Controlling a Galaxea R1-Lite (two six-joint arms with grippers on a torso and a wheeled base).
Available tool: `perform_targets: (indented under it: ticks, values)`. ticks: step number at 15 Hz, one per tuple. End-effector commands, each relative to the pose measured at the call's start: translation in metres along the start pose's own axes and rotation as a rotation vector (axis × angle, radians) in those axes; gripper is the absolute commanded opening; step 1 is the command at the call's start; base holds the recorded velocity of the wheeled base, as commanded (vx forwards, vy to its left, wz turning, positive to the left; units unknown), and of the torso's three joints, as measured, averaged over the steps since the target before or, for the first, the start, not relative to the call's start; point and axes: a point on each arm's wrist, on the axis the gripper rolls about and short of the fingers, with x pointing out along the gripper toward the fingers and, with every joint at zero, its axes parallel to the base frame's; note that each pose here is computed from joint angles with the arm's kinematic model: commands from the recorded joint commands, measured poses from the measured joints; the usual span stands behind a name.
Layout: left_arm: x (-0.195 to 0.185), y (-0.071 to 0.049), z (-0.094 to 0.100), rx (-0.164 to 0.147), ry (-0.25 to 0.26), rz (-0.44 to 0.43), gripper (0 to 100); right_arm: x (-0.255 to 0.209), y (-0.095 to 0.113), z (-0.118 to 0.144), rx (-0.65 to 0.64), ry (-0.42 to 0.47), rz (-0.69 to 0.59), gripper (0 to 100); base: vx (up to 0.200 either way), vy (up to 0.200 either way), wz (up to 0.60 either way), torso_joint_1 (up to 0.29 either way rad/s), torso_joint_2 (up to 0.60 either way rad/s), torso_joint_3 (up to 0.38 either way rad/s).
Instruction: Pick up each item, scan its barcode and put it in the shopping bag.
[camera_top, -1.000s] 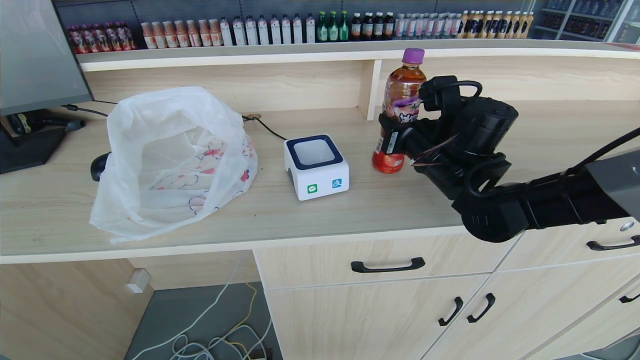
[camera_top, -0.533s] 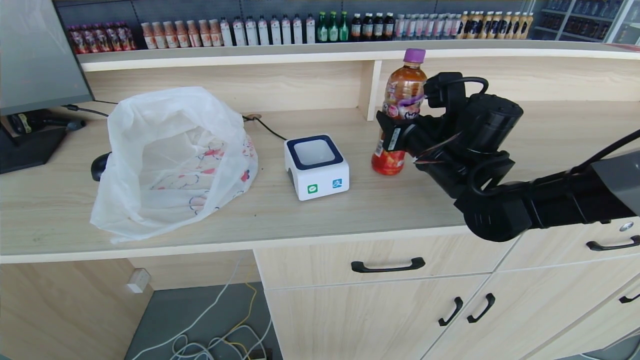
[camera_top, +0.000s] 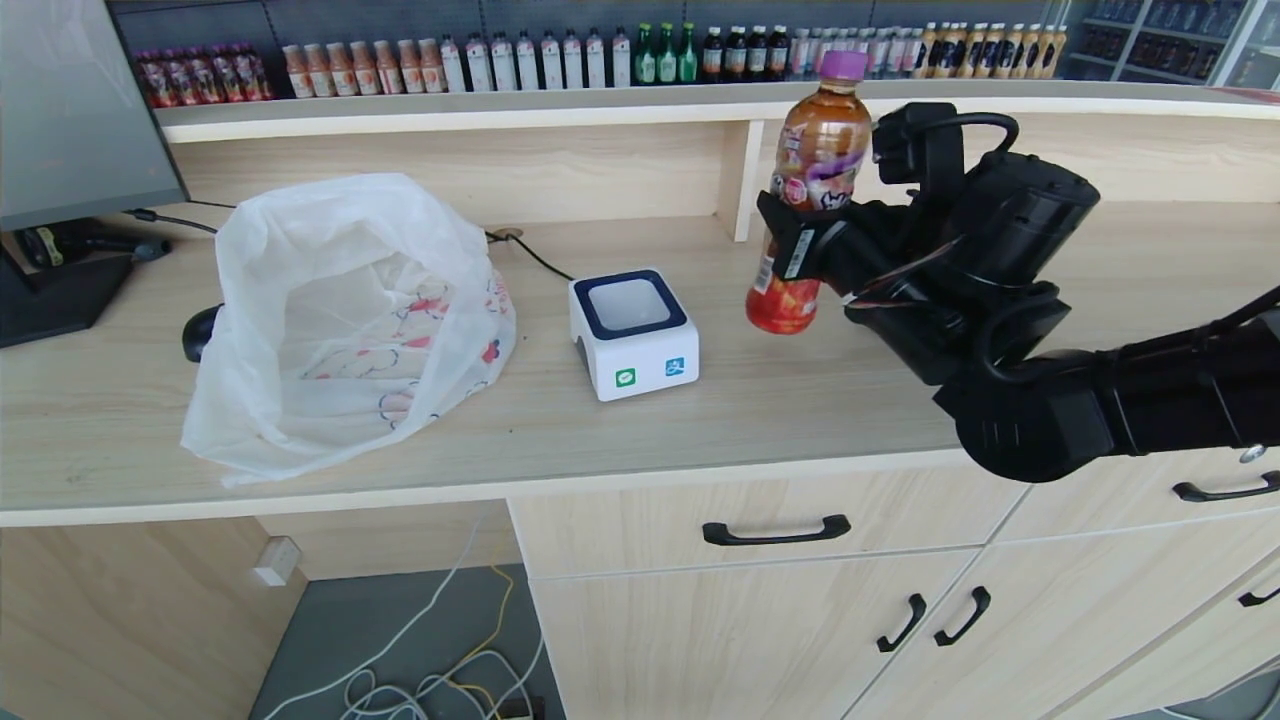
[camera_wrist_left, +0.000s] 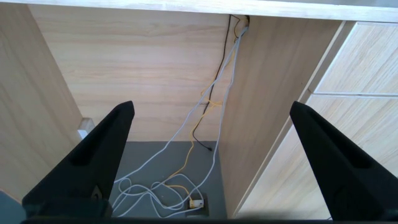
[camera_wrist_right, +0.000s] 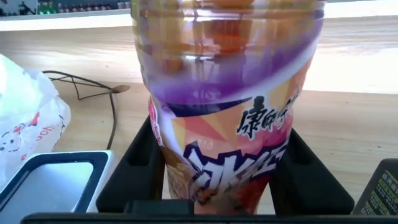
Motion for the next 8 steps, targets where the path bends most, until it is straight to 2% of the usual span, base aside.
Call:
perform_targets:
  ticks: [1, 5, 8]
  values:
    - [0.0, 0.0, 0.0, 0.0, -0.001, 0.0, 100, -0.03, 0.001, 0.042, -0.007, -0.057, 0.015, 0, 0.0, 0.0, 0.0, 0.0, 0.0, 0.0]
    - [0.0, 0.0, 0.0, 0.0, -0.001, 0.0, 100, -0.091, 0.002, 0.075, -0.012, -0.062, 0.052, 0, 0.0, 0.0, 0.0, 0.0, 0.0, 0.0]
    - [0.0, 0.0, 0.0, 0.0, -0.001, 0.0, 100, -0.134, -0.005, 0.078, -0.038, -0.031, 0.061, 0, 0.0, 0.0, 0.0, 0.0, 0.0, 0.0]
